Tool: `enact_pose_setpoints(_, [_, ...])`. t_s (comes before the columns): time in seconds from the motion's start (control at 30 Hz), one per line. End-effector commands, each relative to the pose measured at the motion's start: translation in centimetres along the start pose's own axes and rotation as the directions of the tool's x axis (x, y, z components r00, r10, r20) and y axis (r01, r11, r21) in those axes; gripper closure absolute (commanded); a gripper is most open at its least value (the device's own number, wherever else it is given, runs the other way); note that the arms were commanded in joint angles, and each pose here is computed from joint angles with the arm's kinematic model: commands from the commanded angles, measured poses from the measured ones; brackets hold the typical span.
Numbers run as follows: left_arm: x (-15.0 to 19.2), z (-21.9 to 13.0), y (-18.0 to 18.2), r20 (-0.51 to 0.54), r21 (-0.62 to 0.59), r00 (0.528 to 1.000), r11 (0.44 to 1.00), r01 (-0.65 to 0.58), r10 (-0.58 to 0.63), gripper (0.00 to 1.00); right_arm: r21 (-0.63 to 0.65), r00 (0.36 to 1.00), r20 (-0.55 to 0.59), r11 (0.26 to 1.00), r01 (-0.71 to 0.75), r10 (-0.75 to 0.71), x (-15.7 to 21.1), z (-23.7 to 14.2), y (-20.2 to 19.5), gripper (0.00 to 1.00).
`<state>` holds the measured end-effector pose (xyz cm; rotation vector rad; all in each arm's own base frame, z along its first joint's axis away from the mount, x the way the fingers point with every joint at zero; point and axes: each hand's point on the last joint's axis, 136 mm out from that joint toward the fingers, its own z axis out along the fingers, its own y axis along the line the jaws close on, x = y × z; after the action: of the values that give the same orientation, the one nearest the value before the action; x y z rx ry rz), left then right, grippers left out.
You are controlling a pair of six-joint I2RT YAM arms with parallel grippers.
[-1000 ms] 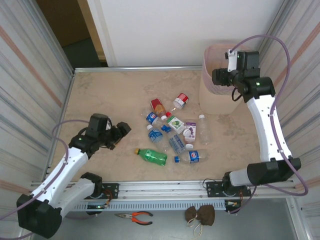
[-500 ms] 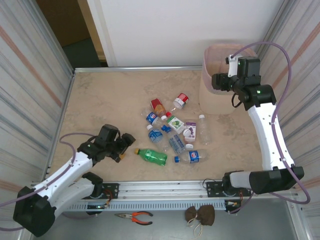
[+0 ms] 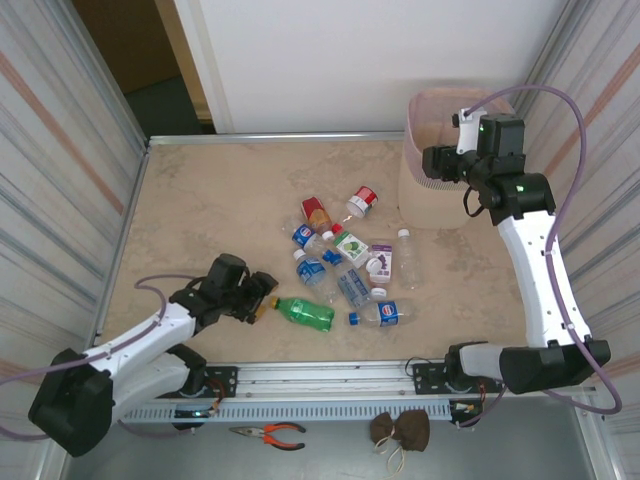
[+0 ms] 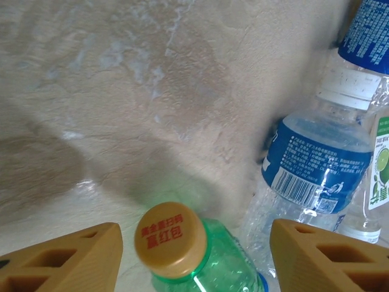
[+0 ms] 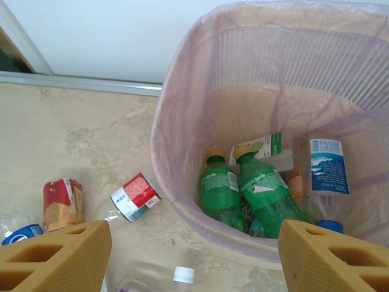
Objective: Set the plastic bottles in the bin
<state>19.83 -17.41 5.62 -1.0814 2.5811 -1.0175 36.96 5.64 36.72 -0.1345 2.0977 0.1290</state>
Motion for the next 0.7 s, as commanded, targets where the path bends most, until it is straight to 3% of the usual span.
enact_pose_setpoints(0.0, [0.5, 0.9, -0.8, -0.033, 0.03, 0.999, 0.999, 0.021, -0.02, 0.37, -0.023, 0.999, 0.049, 1.0, -0.021, 0.022, -0.9, -1.1, 0.5, 0.29])
enact_pose_setpoints(0.43, [0.9, 1.8, -0.2, -0.047, -0.001, 0.998, 0.999, 0.038, -0.038, 0.5, -0.022, 0.998, 0.061, 1.0, -0.021, 0.022, -1.0, -1.7, 0.5, 0.3])
enact_pose_setpoints(0.67, [0.8, 2.1, 0.2, -0.043, -0.009, 0.998, 0.999, 0.05, -0.05, 0.5, -0.028, 0.997, 0.069, 0.999, -0.021, 0.023, -1.2, -2.1, 0.6, 0.3])
